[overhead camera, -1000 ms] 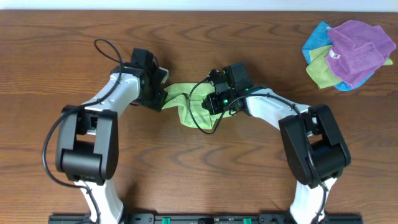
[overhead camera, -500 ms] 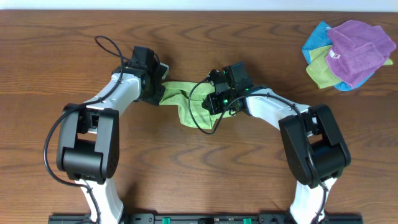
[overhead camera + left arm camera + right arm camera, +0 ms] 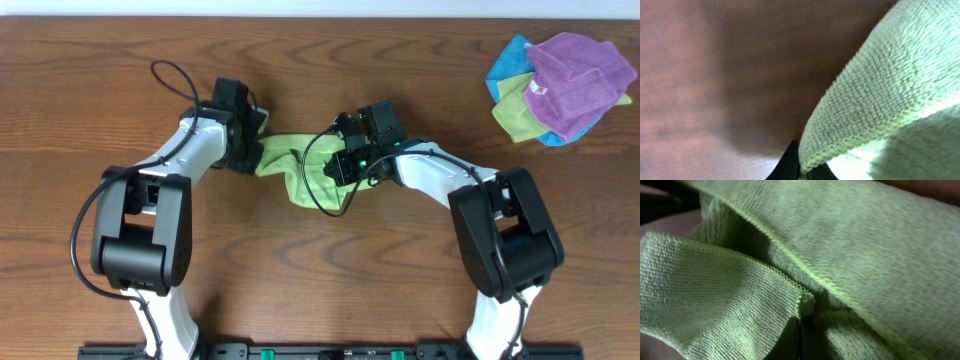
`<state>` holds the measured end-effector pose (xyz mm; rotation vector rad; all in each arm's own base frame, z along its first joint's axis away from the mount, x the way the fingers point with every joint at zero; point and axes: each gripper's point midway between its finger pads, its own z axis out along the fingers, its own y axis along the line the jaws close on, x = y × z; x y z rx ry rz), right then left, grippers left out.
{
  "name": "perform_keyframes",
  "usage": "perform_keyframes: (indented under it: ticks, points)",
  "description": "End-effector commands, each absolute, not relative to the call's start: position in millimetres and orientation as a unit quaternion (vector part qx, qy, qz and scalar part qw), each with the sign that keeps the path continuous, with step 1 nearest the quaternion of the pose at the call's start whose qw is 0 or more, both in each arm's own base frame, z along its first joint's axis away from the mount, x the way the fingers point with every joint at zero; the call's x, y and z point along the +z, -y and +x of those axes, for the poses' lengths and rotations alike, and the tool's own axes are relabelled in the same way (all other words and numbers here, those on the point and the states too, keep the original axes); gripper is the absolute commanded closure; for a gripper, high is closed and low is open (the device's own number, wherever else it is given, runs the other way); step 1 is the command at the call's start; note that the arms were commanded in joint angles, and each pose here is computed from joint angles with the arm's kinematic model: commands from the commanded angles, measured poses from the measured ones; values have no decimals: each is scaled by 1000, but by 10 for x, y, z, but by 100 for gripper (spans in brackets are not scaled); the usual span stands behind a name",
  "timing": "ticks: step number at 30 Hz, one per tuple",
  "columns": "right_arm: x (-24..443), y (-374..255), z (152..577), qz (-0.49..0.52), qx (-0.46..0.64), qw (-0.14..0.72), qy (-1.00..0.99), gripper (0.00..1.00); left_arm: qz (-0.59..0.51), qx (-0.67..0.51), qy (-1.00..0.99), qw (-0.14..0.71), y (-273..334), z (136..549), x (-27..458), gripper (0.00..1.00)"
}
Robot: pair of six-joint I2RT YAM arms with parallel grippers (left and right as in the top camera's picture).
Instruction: Fold the cloth
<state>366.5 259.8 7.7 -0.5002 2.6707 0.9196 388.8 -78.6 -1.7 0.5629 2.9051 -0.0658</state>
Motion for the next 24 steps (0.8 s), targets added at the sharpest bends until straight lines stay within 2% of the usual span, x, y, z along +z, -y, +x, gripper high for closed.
perform_keyframes:
  ticks: [1,8,17,24]
  points:
    - [273,-2669,3655,-182,337,141,-913,99,172,-12,-981,86,743,3894,146,94]
    - [587,-2660,3648,-188,340,163,-907,99,162,-12,-982,99,700,3834,526,94]
    - [937,-2587,3512,-193,335,171,-906,98,139,-14,-986,91,651,3666,739,94]
    - [1648,-2514,3538,-223,326,265,-880,99,100,-23,-981,165,673,3849,1251,94]
